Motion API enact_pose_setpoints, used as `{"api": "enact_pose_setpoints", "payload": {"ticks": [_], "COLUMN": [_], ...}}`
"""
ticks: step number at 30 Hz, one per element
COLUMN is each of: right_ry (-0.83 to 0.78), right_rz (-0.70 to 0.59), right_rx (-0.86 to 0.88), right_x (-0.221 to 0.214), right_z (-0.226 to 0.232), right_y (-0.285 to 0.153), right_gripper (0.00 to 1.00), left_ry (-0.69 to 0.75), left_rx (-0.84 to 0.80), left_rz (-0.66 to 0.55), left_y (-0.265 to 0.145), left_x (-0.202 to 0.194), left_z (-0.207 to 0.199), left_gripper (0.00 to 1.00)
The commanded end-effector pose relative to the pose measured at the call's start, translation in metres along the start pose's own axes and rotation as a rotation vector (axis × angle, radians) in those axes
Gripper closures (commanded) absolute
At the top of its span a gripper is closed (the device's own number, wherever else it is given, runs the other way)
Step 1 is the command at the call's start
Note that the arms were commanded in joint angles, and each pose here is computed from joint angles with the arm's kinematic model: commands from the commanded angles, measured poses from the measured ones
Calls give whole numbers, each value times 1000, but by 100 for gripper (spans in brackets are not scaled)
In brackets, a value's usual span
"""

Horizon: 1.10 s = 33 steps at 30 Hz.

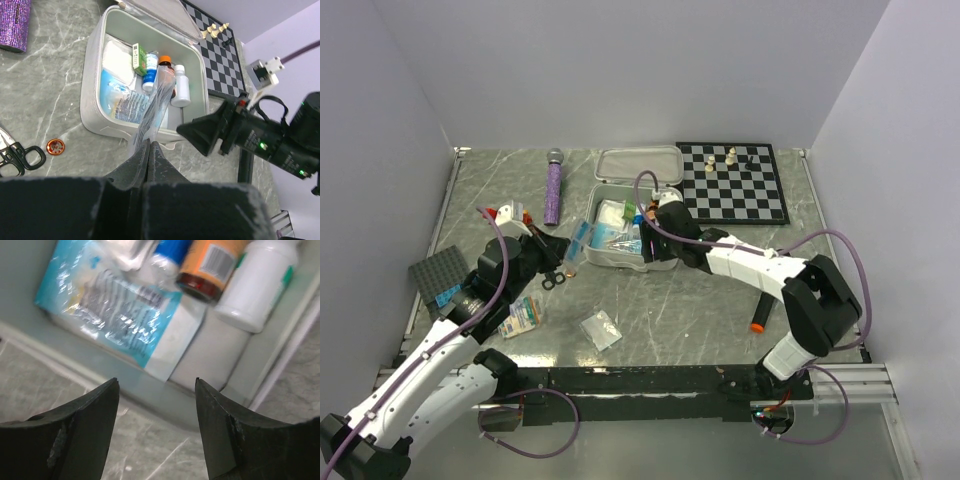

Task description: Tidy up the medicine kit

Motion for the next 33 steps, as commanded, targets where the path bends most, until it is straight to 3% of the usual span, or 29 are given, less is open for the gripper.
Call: {"api": "enact_pose_setpoints", "payload": {"ticks": [1, 33], "right_ry": [-85, -87], "right_rz": [189, 385], "right_rx": [80, 140], "right_x": [-48, -160], "right_z": [4, -21], "right_y": [-19, -87], "right_gripper": [31, 33], "left_ry": [1, -3], "left_rx": [-61, -137], "left_rz": [-62, -42], "left_y": [-5, -8], "left_x": [19, 10], "left_z": [-14, -19], "left_gripper": [99, 99]}}
Point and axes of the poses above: each gripper's point midway between its finger pads, its own y axis out along the fingers, its own z axis along the line the jaws close on, x = y × z, the point moved 5 cm from there along -y, back along the fingers, and after that the axes turned 12 degrees about y, right-handed, at the moved point
